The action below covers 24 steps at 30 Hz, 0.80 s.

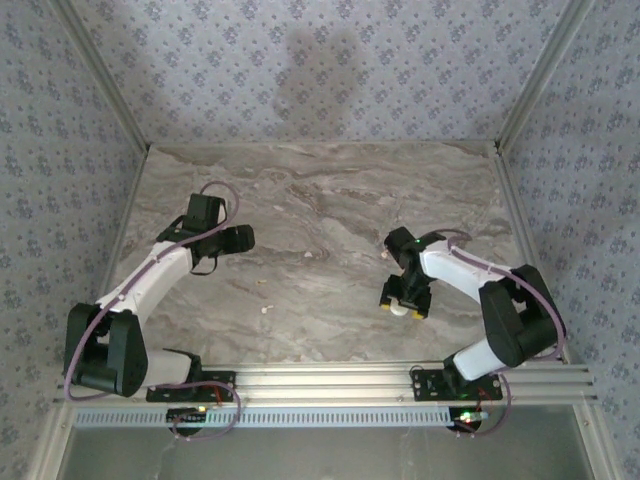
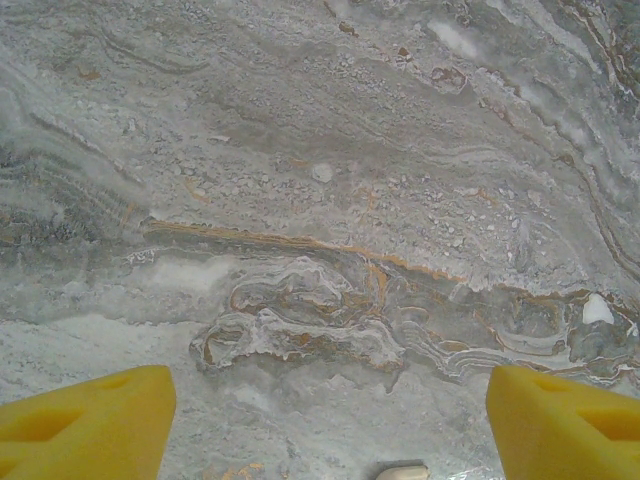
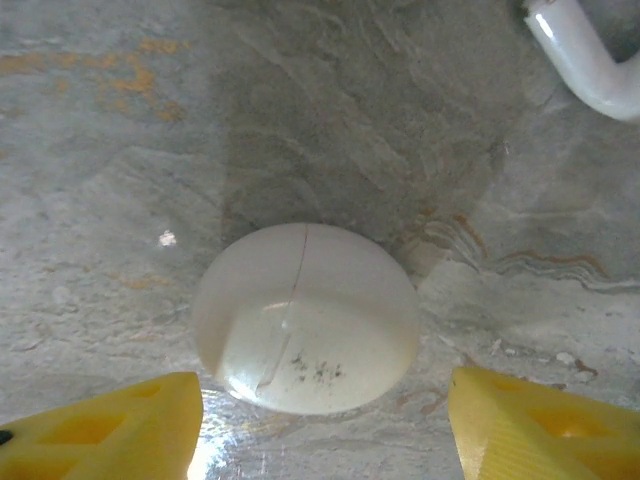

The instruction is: Insert wireless bluetooth earbuds into charging case

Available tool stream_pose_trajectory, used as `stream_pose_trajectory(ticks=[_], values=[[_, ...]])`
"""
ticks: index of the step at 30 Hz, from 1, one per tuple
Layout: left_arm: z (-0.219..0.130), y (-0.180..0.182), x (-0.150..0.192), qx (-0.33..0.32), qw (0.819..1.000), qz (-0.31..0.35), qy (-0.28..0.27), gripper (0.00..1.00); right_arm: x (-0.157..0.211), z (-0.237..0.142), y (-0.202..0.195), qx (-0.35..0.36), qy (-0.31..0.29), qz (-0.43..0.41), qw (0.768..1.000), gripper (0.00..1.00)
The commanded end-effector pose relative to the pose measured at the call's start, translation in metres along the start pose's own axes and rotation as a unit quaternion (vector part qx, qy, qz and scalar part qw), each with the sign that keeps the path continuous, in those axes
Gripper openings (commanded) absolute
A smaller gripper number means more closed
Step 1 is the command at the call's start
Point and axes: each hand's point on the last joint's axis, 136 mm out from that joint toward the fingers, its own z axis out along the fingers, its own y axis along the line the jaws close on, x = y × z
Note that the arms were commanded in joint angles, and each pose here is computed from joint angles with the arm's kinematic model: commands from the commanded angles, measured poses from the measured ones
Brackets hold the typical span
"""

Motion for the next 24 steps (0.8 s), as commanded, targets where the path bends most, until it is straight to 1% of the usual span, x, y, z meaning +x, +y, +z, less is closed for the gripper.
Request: stream_pose_trajectory(ticks=[1,4,10,14,18,21,24], values=[[-0.001,-0.003,0.004,0.006,1.000,-0.002,0.008,0.81,-0.001,0.006,-0.004,0.011,-0.002,0.010,1.000,0.65],[-0.001,-0.003,0.005,0.006,1.000,-0.002,0.009,0.80,-0.005,0.010,-0.002,0.006,-0.009,0.011,1.000,0.61],[-0.003,-0.004,0.004,0.006,1.000,0.000,0.009,0.79,-0.011,0.013,0.000,0.001,-0.018,0.008,1.000,0.62],[-0.004,-0.005,0.002,0.008,1.000,0.000,0.008,0.78,-0.013,0.014,-0.001,0.002,-0.022,0.004,1.000,0.55],[-0.006,-0.009,0.000,0.016,1.000,0.013,0.005,0.75,-0.015,0.012,-0.001,-0.003,-0.028,-0.003,1.000,0.48],[-0.010,-0.018,-0.003,0.037,0.999,0.034,-0.006,0.73,-0.022,0.005,0.001,-0.009,-0.055,-0.010,0.998,0.45],[-0.016,-0.031,-0.007,0.064,0.996,0.060,-0.026,0.71,-0.024,-0.003,0.007,-0.032,-0.079,-0.009,0.996,0.44]])
